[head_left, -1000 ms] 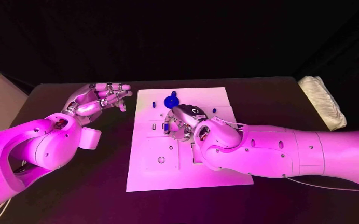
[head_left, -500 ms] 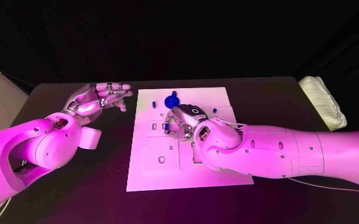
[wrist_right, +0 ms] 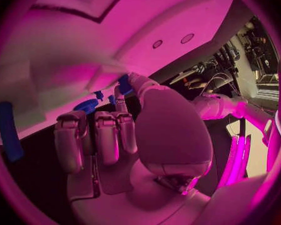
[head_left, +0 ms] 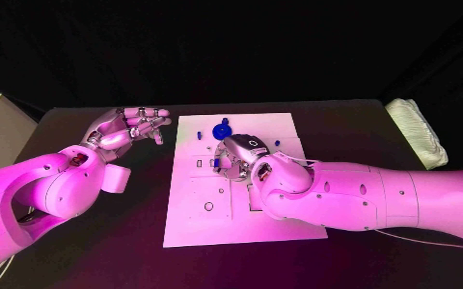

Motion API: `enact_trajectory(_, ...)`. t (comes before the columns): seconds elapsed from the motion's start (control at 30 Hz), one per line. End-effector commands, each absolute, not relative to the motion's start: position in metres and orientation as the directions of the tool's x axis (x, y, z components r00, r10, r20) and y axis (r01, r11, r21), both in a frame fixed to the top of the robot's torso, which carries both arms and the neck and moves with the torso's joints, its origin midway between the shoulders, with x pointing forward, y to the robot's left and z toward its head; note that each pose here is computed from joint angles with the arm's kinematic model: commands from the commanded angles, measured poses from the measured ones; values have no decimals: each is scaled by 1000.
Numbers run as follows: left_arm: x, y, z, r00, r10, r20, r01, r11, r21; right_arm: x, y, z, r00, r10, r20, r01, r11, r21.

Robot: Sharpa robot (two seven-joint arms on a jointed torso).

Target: Assemble the parts on the task board

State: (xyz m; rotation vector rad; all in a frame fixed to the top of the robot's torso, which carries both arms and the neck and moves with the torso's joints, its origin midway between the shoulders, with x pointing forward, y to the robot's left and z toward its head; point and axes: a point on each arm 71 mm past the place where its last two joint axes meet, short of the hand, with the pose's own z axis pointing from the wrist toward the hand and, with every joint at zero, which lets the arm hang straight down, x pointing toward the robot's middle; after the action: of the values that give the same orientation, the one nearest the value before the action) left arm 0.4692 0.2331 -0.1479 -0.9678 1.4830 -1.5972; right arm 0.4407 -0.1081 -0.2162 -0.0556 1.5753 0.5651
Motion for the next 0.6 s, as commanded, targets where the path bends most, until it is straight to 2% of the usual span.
enact_trajectory(0.03, 469, 231, -147, -464, -885, 41, 29, -62, -998, 441, -110, -219, -96, 283, -954, -360, 884, 298)
enact_trajectory(0.6, 469, 231, -147, -465, -885, 40, 29, -60, -998, 441, -110, -219, -99, 290, -952, -371, 877, 306)
